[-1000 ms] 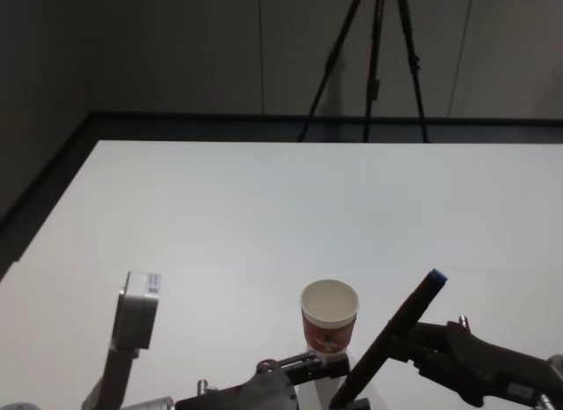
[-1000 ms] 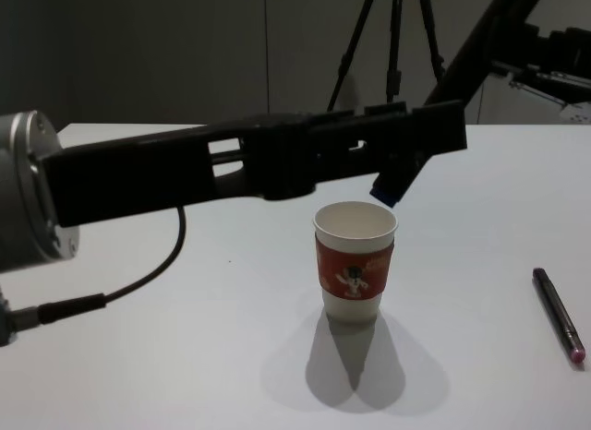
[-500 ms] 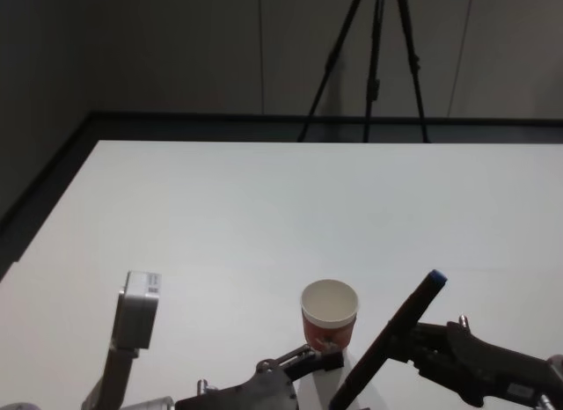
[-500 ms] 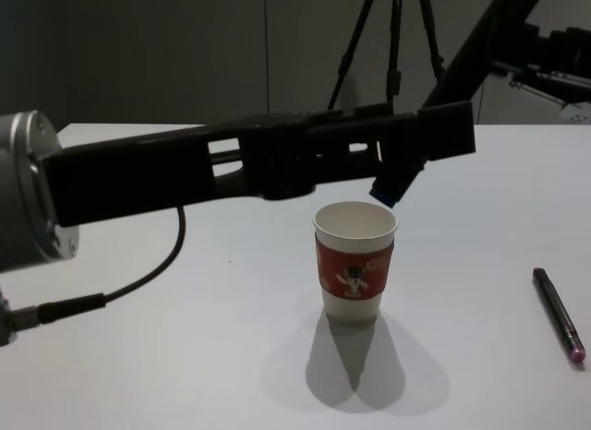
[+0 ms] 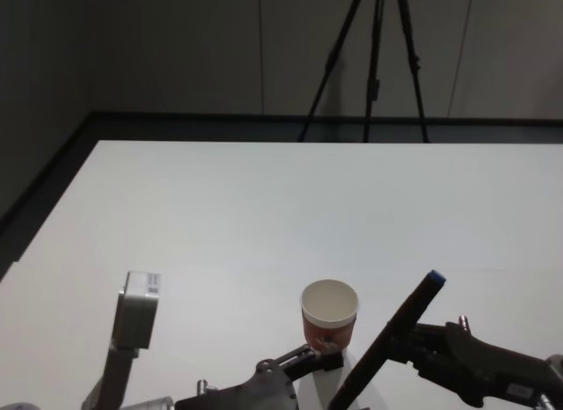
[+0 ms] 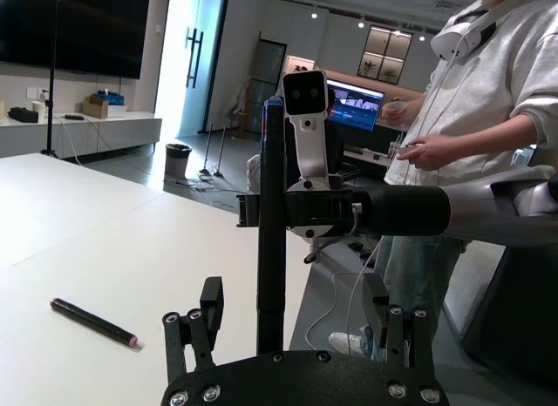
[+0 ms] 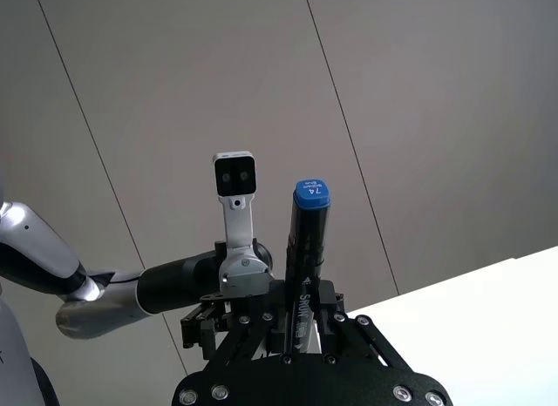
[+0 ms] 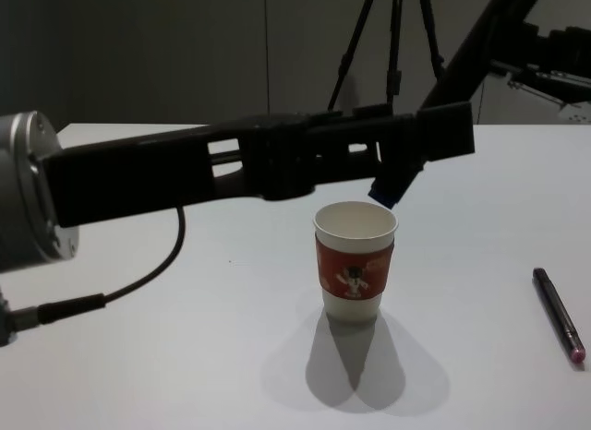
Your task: Place the pen into the pen holder.
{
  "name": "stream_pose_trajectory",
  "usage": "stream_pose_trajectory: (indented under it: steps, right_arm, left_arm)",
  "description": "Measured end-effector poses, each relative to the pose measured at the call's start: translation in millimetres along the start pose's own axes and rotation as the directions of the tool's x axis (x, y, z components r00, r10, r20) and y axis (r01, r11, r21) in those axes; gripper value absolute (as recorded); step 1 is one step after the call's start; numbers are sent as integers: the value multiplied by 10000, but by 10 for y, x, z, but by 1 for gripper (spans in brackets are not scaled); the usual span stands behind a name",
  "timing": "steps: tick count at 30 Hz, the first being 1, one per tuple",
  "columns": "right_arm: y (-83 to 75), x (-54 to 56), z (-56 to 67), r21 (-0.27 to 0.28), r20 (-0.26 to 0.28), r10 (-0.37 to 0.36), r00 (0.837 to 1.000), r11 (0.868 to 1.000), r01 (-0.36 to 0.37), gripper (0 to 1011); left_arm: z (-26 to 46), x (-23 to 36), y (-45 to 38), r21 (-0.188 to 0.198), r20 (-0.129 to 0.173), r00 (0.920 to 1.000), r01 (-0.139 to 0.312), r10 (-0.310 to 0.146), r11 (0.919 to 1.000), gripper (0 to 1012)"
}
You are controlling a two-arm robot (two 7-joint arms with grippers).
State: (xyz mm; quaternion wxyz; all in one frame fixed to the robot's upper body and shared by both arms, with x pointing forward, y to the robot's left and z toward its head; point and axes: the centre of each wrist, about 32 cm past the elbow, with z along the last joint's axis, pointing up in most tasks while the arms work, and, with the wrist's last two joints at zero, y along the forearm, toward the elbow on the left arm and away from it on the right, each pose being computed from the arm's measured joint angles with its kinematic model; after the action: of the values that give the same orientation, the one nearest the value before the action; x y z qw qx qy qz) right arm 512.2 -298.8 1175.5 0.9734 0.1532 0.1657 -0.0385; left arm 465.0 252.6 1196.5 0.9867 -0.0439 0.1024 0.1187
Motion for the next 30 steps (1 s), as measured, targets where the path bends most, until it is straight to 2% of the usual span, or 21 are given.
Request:
stream_pose_trajectory:
  steps: [10, 19, 30]
  right_arm:
    - [-31, -5, 0, -3, -156, 91, 9998, 10000, -91, 209]
    - [-127, -35, 33, 55, -112, -45, 9999, 10000, 45, 209]
    - [-302, -60, 96, 49, 209, -777, 9968, 9970, 776, 209]
  left_arm:
    - [0, 0, 0, 0, -1, 10000, -1, 1, 10000, 1001]
    - [0, 0, 0, 0, -1, 10000, 1, -1, 10000, 1002]
    - [0, 0, 0, 0, 0, 10000, 1, -1, 10000, 1001]
